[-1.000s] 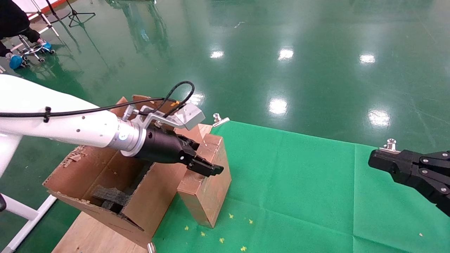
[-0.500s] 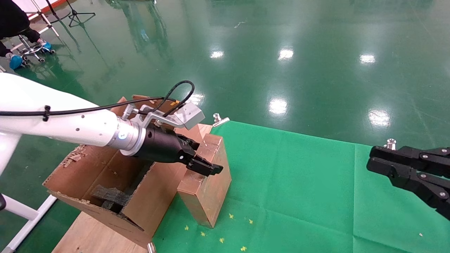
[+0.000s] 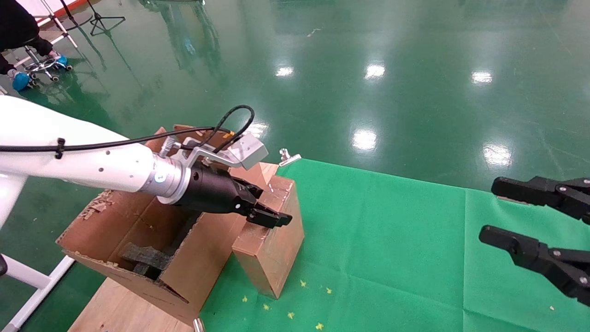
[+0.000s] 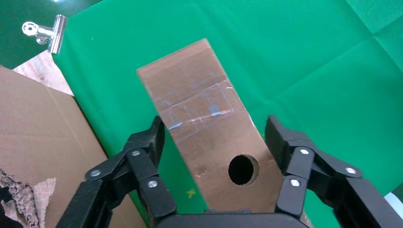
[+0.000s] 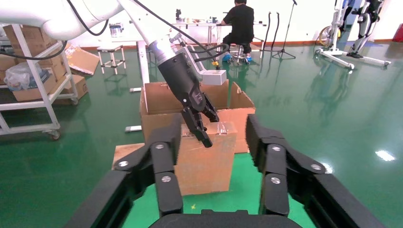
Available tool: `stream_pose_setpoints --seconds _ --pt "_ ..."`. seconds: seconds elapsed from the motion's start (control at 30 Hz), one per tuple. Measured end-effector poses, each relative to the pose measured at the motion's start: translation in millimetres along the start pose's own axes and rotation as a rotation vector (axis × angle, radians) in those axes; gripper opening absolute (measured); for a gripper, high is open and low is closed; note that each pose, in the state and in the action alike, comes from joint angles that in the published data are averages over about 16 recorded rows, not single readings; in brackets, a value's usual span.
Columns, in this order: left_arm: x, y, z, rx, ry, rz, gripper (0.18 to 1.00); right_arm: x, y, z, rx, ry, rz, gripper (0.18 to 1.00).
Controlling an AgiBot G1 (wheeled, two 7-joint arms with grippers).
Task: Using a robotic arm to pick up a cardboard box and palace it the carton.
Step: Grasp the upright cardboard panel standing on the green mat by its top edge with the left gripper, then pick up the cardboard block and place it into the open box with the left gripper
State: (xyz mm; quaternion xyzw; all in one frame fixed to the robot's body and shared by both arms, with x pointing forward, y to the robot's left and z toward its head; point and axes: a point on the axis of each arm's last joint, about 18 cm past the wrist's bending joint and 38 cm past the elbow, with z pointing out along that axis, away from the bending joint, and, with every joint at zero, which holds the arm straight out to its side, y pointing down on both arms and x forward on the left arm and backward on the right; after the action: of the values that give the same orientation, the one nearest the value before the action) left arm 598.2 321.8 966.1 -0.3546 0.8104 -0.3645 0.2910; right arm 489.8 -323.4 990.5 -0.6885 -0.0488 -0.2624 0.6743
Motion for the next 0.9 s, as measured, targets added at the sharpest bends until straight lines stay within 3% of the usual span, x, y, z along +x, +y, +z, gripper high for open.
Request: stream_pose_setpoints --seconds 0.47,0.67,0.9 --pt "-8 -15 -19 0.054 -0.003 0.050 0.553 0 0 0 0.000 0.000 0.000 0.769" --pt "-24 -39 -59 0.166 -0.045 0.111 0.464 0 0 0 0.000 0.000 0.000 0.872" --pt "-63 -61 -131 0.307 -0.182 0.175 0.436 0 0 0 0.000 0.000 0.000 0.956"
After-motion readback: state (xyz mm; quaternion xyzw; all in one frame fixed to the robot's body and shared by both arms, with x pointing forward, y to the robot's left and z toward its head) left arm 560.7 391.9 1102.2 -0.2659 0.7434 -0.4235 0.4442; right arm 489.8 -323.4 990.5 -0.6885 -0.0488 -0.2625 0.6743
